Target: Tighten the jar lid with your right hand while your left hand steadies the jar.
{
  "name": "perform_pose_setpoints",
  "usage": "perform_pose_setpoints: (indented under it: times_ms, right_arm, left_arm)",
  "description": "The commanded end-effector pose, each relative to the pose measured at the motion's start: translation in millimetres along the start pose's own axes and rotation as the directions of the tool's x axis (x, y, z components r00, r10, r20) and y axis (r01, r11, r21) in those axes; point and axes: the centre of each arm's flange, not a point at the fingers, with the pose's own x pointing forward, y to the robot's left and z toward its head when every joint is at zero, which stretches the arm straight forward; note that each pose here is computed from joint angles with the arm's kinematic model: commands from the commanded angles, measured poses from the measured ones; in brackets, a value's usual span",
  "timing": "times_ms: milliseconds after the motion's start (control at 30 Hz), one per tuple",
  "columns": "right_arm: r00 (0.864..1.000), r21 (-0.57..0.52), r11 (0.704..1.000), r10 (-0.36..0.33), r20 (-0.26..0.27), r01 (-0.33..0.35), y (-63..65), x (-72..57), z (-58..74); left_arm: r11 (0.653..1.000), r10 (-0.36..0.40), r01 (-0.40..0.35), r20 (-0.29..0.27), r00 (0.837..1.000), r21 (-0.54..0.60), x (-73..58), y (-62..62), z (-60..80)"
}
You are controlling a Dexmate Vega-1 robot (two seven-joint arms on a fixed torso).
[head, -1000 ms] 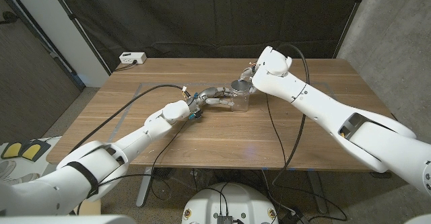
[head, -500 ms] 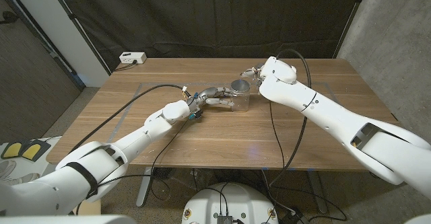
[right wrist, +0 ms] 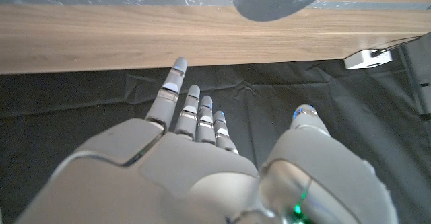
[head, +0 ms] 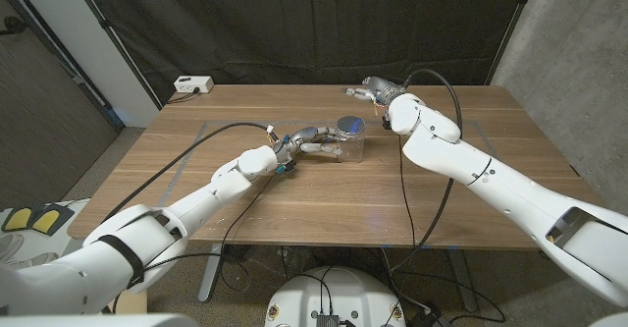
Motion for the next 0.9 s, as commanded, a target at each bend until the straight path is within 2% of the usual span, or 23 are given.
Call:
perform_pose_setpoints:
  times_ms: [33, 233, 267, 400, 500, 533, 600, 800, 900]
  right_arm:
    - [0.962, -0.297, 0.931, 0.252, 0.103, -0.212, -13.5, -1.9, 21.9]
    - [0.928, -0.394, 0.859, 0.371, 0.040, -0.327, -17.6, 2.3, 29.9]
    - [0.919, -0.408, 0.844, 0.393, 0.028, -0.349, -18.1, 2.9, 31.4]
    - [0.869, -0.450, 0.763, 0.492, -0.062, -0.464, -19.7, 4.7, 37.9]
    - [0.849, -0.481, 0.714, 0.510, -0.142, -0.509, -19.3, 4.8, 41.3]
    - [0.852, -0.490, 0.709, 0.500, -0.158, -0.507, -19.3, 4.7, 41.9]
    - [0.842, -0.495, 0.691, 0.504, -0.192, -0.527, -19.8, 4.5, 42.1]
    - [0.823, -0.499, 0.662, 0.519, -0.233, -0.559, -22.7, 1.9, 42.3]
    - [0.801, -0.488, 0.645, 0.547, -0.242, -0.588, -24.5, 0.8, 42.5]
  left_arm:
    - [1.000, -0.001, 0.001, 0.004, 1.000, 0.001, 2.5, -0.2, 1.2]
    - [1.000, -0.002, 0.002, 0.003, 1.000, 0.000, 3.7, 0.4, 0.9]
    - [1.000, -0.001, 0.001, 0.003, 1.000, 0.001, 3.9, 0.5, 0.9]
    - [1.000, -0.001, 0.001, 0.005, 1.000, 0.000, 4.6, 0.8, 1.3]
    - [1.000, -0.002, 0.002, 0.009, 1.000, 0.000, 4.7, 1.2, 2.2]
    - [1.000, -0.002, 0.002, 0.010, 1.000, 0.000, 4.8, 1.4, 2.6]
    - [1.000, -0.002, 0.002, 0.011, 1.000, 0.000, 4.9, 1.5, 3.0]
    - [1.000, -0.005, 0.005, 0.007, 1.000, 0.004, 5.3, 1.5, 2.9]
    - [1.000, -0.002, 0.002, 0.005, 1.000, 0.005, 4.9, 1.7, 2.6]
